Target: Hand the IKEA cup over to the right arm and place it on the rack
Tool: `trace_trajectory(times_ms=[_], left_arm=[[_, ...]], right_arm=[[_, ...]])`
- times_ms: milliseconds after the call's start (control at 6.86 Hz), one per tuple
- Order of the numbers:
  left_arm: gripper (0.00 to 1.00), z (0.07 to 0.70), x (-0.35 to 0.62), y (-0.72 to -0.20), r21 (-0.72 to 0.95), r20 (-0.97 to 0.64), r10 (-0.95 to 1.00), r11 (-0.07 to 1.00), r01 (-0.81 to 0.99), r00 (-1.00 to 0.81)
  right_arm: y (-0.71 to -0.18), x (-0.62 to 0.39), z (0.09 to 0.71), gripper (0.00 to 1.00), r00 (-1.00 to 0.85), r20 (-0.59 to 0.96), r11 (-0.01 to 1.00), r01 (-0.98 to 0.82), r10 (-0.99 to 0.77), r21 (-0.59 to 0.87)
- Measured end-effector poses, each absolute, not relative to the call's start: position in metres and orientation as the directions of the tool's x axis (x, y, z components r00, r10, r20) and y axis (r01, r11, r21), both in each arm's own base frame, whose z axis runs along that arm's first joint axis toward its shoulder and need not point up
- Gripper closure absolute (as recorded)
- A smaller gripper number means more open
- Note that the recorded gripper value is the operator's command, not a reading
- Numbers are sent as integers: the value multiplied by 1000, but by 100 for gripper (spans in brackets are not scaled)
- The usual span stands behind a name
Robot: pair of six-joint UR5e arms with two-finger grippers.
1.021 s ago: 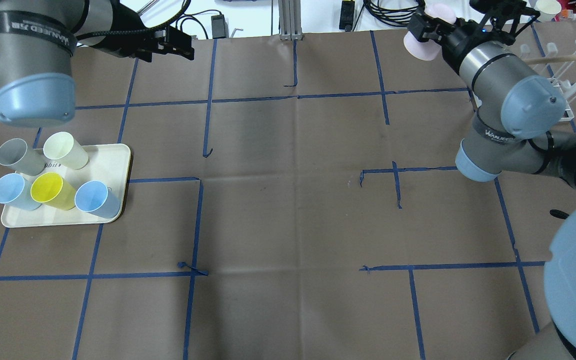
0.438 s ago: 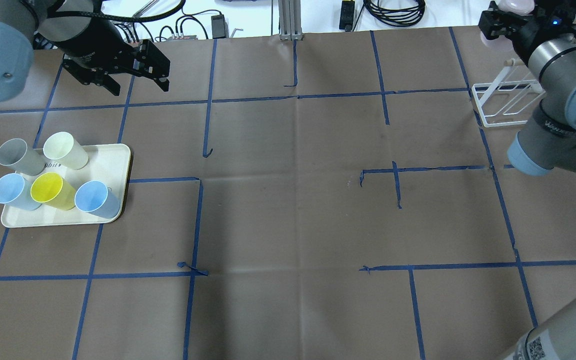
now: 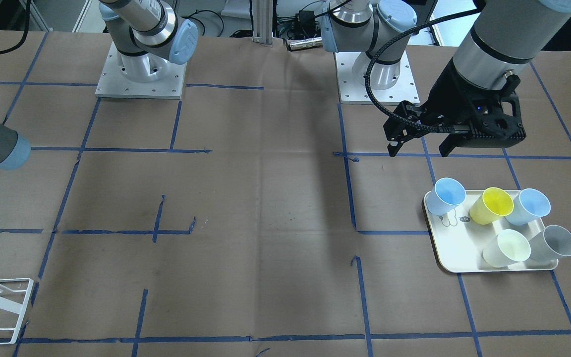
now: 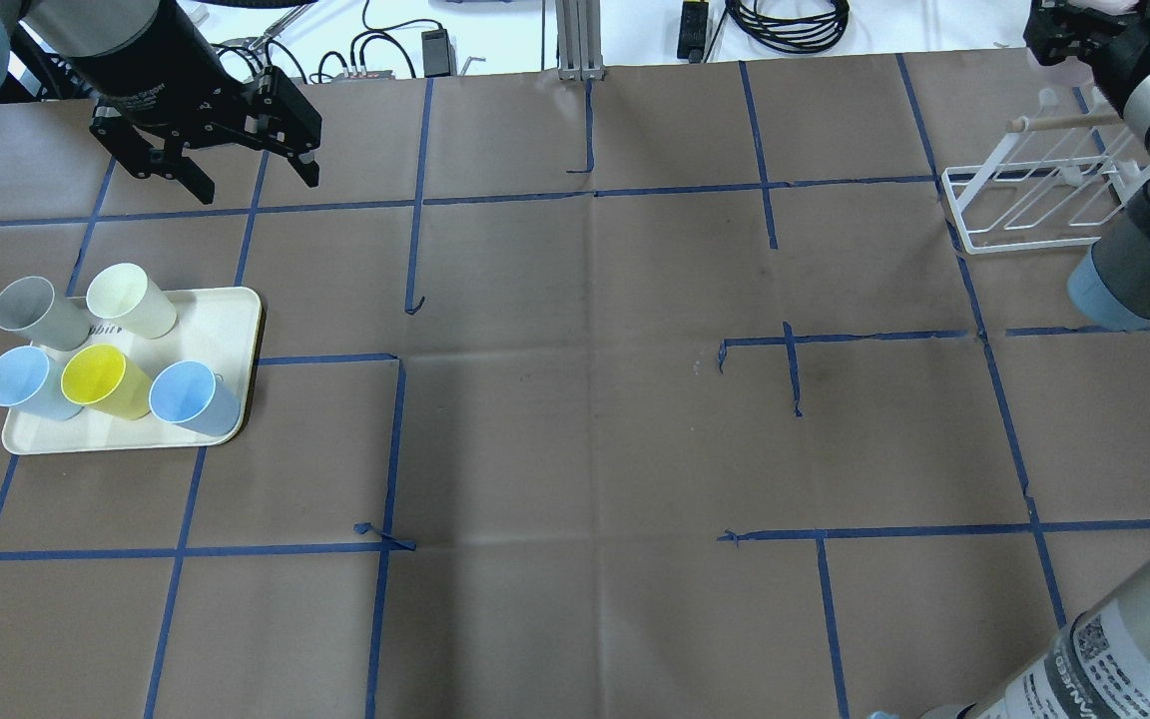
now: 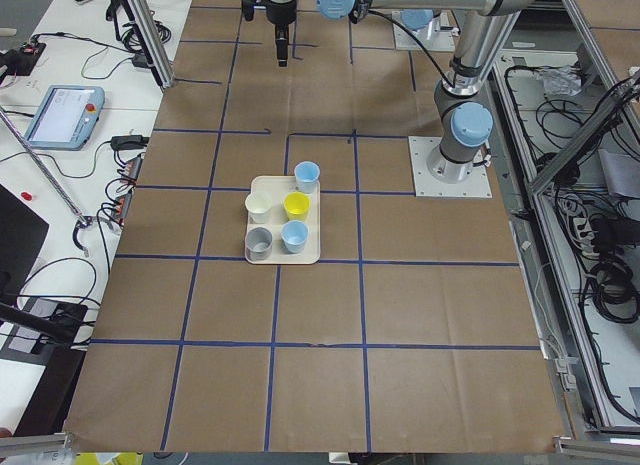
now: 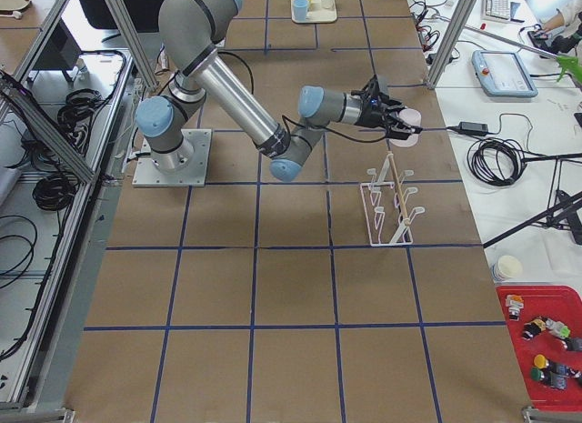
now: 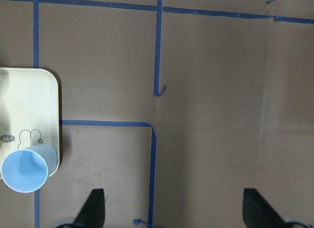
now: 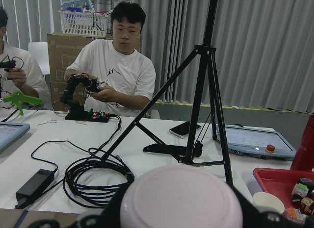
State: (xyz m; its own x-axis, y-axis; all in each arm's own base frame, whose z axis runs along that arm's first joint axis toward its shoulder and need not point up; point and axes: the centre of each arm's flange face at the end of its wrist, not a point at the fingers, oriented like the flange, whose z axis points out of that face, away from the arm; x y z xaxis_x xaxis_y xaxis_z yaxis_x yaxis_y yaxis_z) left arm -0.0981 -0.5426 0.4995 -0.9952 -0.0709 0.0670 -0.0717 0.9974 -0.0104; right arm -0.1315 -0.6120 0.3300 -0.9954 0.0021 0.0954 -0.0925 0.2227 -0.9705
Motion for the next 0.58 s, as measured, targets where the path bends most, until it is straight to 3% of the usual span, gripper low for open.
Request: trace_trajectory(times_ms=[583], left_arm=[[1,488,-95,-541,25,27,-74,997,-74,-997]], right_arm=[[-639,-153,306,76,-995,96,225,-96,-13,-970]])
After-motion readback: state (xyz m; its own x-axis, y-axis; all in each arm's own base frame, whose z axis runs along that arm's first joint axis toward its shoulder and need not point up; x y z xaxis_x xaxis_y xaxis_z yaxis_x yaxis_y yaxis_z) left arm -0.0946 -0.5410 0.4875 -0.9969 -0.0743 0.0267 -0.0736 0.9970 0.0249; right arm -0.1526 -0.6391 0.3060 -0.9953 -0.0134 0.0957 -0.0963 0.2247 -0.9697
